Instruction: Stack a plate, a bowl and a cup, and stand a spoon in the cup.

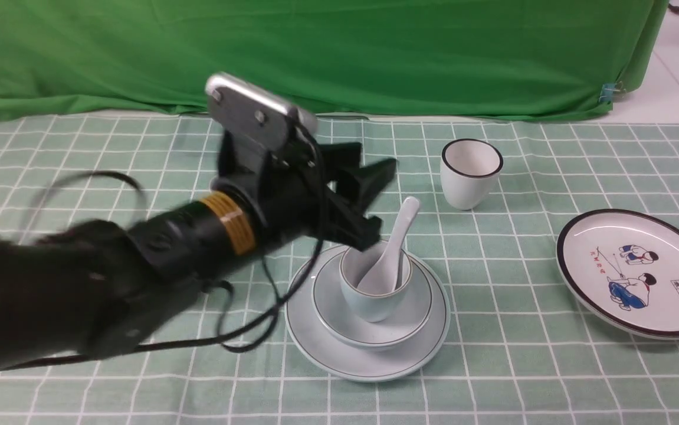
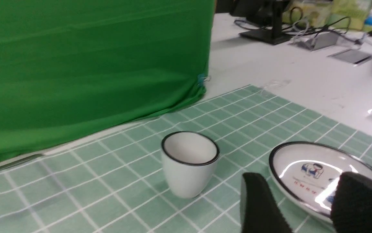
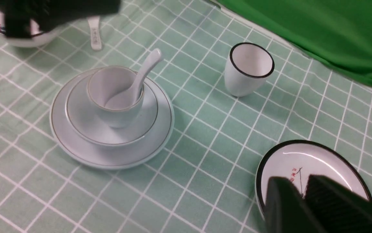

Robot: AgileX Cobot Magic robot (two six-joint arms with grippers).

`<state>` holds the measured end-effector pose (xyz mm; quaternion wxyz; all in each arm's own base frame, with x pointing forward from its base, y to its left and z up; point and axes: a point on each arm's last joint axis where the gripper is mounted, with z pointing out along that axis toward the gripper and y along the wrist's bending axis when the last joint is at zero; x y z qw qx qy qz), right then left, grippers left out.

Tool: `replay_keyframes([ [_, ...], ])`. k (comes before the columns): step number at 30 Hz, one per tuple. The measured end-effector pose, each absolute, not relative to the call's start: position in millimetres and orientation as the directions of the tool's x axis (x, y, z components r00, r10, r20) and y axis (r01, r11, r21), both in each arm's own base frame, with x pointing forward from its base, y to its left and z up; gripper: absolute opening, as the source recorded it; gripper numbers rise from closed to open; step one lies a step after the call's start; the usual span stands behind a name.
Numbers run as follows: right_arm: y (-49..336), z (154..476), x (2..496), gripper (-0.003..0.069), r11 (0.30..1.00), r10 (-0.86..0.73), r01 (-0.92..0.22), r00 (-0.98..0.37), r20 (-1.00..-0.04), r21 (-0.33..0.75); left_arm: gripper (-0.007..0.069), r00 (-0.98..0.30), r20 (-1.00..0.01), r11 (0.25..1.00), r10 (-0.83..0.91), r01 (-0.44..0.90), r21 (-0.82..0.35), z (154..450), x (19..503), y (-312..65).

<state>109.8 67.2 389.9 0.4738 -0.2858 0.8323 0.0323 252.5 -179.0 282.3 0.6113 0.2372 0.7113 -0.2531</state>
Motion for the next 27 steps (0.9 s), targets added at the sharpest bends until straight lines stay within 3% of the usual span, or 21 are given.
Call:
replay_keyframes([
  [4, 66, 388, 109, 0.0119, 0.836, -0.451, -0.505, -0.407, -0.794, -0.216, 0.007, -0.161, -0.984, 0.82, 0.079, 0.572, -0.028, 330, 213, -142],
  [9, 63, 384, 107, 0.0028, 0.843, -0.461, -0.493, -0.456, -0.761, -0.215, 0.0009, -0.138, -0.986, 0.862, 0.092, 0.507, 0.009, 358, 154, -95],
  [14, 63, 384, 107, 0.0024, 0.873, -0.403, -0.46, -0.493, -0.771, -0.162, 0.0008, -0.066, -0.997, 0.865, 0.051, 0.502, 0.011, 343, 107, -64],
  [17, 63, 384, 107, 0.0023, 0.882, -0.381, -0.449, -0.505, -0.775, -0.141, 0.0009, -0.058, -0.997, 0.867, 0.045, 0.499, 0.01, 318, 87, -51],
  [27, 63, 384, 107, 0.0056, 0.887, -0.37, -0.443, -0.51, -0.776, -0.132, 0.001, -0.095, -0.991, 0.866, 0.091, 0.5, 0.032, 273, 75, -42],
])
